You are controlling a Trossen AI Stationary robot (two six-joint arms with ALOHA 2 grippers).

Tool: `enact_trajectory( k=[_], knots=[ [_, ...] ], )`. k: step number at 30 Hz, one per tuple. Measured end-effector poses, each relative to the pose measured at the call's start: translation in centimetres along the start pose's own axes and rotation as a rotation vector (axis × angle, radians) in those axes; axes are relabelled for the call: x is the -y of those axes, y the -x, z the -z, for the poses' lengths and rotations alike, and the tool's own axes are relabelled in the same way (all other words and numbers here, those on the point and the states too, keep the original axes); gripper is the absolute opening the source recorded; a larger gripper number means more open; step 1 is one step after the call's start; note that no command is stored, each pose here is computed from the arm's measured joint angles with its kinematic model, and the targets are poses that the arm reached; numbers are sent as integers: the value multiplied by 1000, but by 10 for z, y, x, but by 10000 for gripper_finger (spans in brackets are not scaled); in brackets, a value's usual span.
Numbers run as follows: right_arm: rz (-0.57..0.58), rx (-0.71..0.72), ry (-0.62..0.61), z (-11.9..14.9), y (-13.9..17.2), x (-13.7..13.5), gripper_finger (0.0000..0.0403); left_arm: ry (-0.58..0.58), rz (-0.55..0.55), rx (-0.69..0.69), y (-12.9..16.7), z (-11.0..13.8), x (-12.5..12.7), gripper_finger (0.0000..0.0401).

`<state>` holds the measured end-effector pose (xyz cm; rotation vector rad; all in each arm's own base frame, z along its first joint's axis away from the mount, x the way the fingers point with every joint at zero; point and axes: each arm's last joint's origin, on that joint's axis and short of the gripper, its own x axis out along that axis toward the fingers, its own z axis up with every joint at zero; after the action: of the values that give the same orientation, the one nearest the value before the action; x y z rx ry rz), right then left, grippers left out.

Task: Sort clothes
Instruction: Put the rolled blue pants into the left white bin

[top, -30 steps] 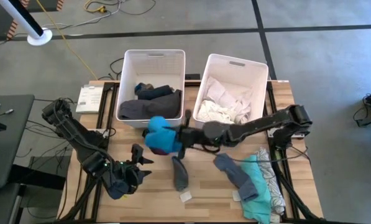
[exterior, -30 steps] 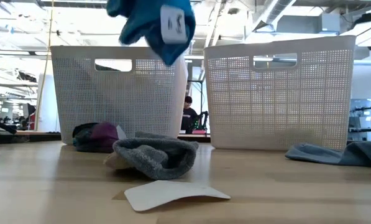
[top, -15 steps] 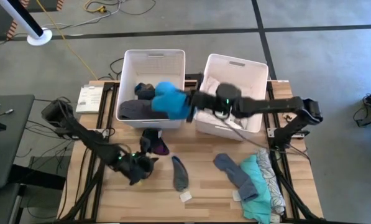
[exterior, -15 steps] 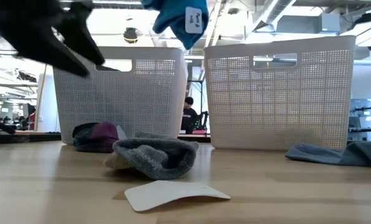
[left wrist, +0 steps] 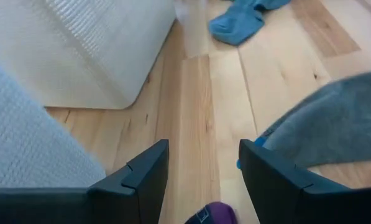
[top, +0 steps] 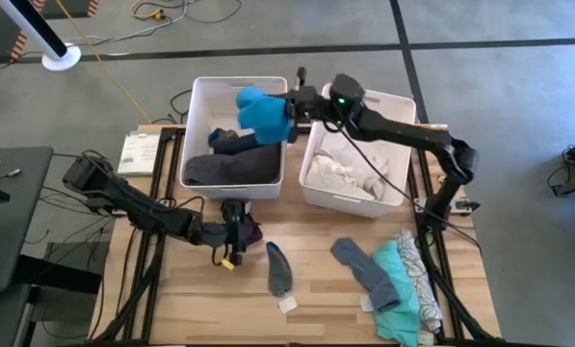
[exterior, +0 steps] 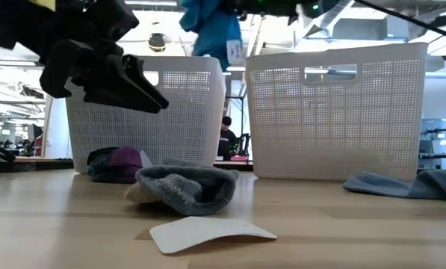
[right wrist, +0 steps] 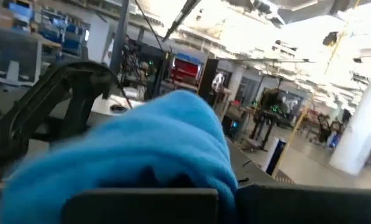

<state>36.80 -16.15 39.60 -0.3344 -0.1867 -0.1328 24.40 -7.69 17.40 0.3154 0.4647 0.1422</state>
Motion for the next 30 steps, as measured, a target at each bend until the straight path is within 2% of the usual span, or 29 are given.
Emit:
enact_trajectory(
  k=[3, 9, 12, 18, 24, 30],
  knots=[
    [-20, 3, 17, 6, -15, 7, 1, 50, -7, 22, 0, 7, -2, 189],
    [-27, 93, 71, -9, -41, 28, 2, 132, -5, -6, 1, 21, -1, 188],
    [-28, 84, 73, -4, -52, 39, 3, 173, -3, -19, 2, 24, -1, 188],
    [-15, 6, 42, 29, -67, 64, 3, 194, 9, -20, 3, 24, 2, 188],
    [29, -76, -73, 78, -69, 91, 4, 196, 10, -19, 4, 24, 3, 188],
    [12, -141, -186, 121, -69, 102, 4, 193, 10, -19, 4, 24, 3, 188]
  ],
)
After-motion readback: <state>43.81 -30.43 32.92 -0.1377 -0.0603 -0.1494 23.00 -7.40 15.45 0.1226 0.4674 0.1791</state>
